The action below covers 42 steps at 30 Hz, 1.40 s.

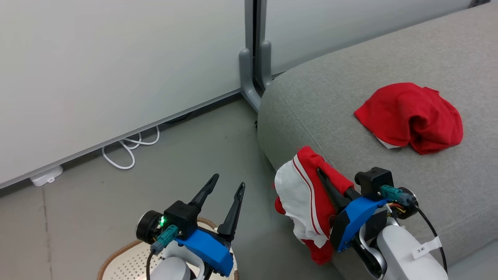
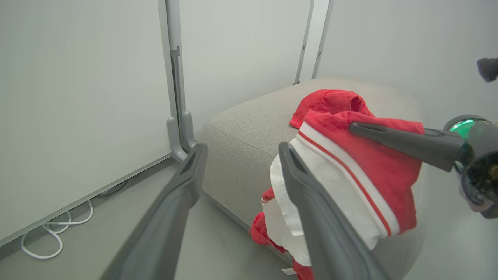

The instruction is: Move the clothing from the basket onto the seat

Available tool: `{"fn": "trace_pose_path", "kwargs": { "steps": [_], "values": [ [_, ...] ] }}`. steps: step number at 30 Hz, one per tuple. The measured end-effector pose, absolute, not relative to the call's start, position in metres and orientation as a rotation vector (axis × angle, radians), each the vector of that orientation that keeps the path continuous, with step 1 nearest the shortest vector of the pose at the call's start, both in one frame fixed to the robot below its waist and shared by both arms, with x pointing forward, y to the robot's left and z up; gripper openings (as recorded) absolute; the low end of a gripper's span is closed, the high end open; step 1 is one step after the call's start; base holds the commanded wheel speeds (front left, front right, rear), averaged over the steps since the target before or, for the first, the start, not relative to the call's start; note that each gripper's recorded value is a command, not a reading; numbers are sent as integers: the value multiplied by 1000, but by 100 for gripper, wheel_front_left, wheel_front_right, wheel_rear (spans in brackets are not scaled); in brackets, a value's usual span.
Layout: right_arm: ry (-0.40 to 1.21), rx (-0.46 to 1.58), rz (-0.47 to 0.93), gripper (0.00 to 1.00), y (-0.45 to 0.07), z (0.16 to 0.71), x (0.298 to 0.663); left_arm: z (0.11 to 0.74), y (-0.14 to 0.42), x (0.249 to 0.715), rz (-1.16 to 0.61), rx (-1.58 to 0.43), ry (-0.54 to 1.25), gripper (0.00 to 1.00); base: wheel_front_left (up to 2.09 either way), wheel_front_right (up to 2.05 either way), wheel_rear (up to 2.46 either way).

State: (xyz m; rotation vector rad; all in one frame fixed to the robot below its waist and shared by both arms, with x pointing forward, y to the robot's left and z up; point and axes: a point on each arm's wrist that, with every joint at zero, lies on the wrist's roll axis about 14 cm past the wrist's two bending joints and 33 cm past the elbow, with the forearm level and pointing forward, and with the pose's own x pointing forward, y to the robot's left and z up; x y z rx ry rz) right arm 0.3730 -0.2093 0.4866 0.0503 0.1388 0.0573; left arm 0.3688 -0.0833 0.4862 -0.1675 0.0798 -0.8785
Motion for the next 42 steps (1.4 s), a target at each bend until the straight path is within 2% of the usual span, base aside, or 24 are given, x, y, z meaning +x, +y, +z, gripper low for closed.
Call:
{"fn": "trace_pose_path", "kwargs": {
  "steps": [14,28,35,42],
  "values": [
    [152,65,-65,0,-247,479,350,476,-116,360,-983,-175,114,100,0,0,0],
    [149,63,-84,0,-254,480,356,469,-115,364,-984,-178,131,100,0,0,0],
    [105,-38,-112,0,-289,513,375,465,-115,370,-986,-169,128,100,0,0,0],
    [-7,-191,-208,0,-355,590,411,463,-114,392,-993,-161,102,100,0,0,0]
  ]
}}
